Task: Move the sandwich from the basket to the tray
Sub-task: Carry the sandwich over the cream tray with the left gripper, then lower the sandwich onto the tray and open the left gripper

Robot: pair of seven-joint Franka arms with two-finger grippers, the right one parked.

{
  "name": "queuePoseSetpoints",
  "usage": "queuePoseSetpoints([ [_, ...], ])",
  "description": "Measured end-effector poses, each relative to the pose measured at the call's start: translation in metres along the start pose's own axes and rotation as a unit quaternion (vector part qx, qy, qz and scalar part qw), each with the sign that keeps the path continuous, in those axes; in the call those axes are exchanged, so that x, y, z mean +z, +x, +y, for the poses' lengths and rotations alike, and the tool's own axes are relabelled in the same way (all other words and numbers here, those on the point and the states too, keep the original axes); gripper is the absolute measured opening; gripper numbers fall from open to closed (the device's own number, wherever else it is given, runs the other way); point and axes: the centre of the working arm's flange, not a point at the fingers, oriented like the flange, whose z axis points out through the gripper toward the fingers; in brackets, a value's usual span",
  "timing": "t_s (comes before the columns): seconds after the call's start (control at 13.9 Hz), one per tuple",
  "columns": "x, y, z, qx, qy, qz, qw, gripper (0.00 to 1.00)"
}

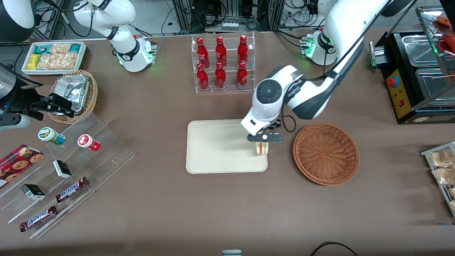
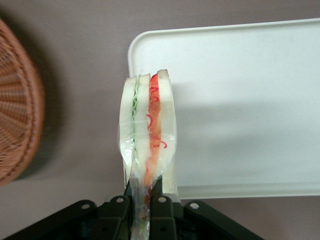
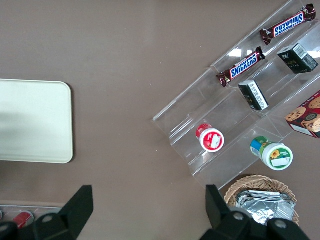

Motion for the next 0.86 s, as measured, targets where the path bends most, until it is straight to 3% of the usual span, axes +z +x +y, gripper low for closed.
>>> queuePoseSetpoints([
  [0.65,0.025,0.002,0.06,0.029,-0.017,-0.001,0.9994,0.14],
  [0.86,0.037,0.007,0.06,0.032,-0.012,-0.001,0.9994,0.14],
])
